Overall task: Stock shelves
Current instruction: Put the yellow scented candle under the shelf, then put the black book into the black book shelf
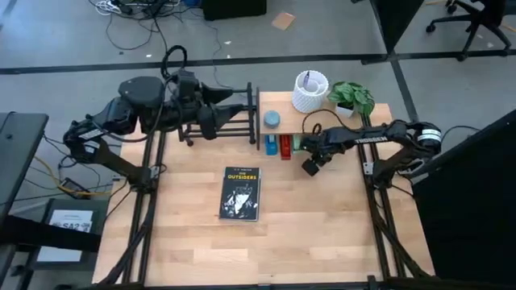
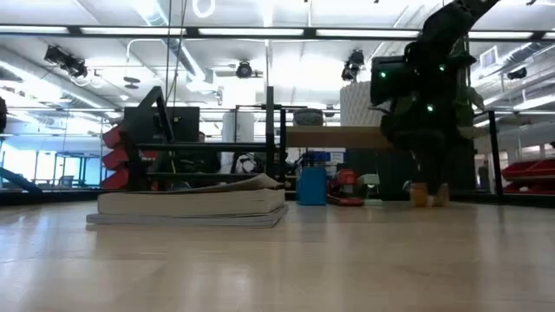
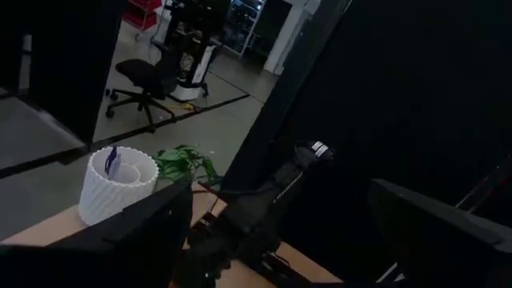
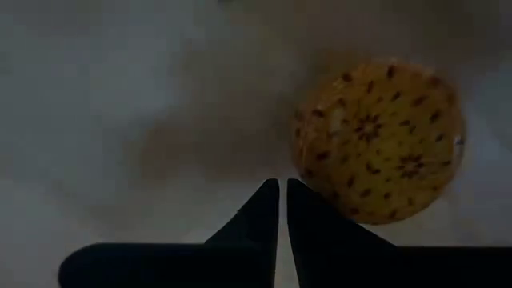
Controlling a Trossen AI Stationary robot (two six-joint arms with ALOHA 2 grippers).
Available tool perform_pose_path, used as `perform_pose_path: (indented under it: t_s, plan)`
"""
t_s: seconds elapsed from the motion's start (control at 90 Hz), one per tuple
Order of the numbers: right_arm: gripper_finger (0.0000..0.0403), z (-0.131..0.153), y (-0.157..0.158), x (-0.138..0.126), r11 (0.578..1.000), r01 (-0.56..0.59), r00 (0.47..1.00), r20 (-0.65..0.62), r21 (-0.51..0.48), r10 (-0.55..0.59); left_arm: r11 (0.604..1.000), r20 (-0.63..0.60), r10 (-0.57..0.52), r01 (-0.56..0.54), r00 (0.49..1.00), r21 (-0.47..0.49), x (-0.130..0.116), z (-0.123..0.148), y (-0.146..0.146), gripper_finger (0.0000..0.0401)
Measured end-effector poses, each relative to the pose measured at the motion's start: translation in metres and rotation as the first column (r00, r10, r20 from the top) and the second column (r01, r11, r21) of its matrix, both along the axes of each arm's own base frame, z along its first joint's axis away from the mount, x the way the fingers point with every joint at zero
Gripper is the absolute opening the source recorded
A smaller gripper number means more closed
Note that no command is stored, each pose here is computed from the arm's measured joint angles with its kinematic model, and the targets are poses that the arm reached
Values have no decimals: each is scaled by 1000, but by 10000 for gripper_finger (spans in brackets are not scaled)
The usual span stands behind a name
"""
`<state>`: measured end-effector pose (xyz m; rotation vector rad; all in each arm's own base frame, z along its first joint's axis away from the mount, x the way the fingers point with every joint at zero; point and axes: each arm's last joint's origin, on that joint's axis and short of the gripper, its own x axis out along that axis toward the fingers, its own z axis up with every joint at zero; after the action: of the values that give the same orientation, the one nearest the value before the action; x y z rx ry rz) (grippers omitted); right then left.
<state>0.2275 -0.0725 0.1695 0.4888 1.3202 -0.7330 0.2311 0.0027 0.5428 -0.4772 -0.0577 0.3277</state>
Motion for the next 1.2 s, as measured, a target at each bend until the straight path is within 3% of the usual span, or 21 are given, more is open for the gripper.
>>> perform_pose_path:
  t_s: [0.156,0.256,0.378,0.644,0.767,0.911,1.078,1.2]
  plan:
    - [0,16,16,-2,999,-22,1000,23,47,21,1000,-16,0,-1,1000,-15,0,-2,0,353]
    - [0,17,25,-16,996,51,993,-109,68,-44,1000,-41,1,-1,999,-21,0,-5,0,353]
    - [0,8,23,-29,995,95,972,-214,-25,-99,998,-96,2,-8,995,-58,-1,-11,0,353]
    - [0,-7,0,-29,975,189,975,-97,-116,-201,989,-257,5,-43,966,-142,-1,-31,-1,353]
    - [0,-6,-6,-22,975,183,982,-18,-128,-187,979,-369,-38,-40,929,-201,-3,-44,-4,353]
    - [0,-4,-5,-22,973,193,980,-16,-124,-196,955,-494,-104,-51,863,-292,-6,-59,-14,353]
    - [0,4,16,-27,973,199,978,-34,-119,-204,929,-597,-156,-87,787,-358,-9,-73,-28,353]
    - [0,13,37,-27,975,208,978,41,-84,-205,917,-647,-183,-108,740,-383,-8,-81,-42,353]
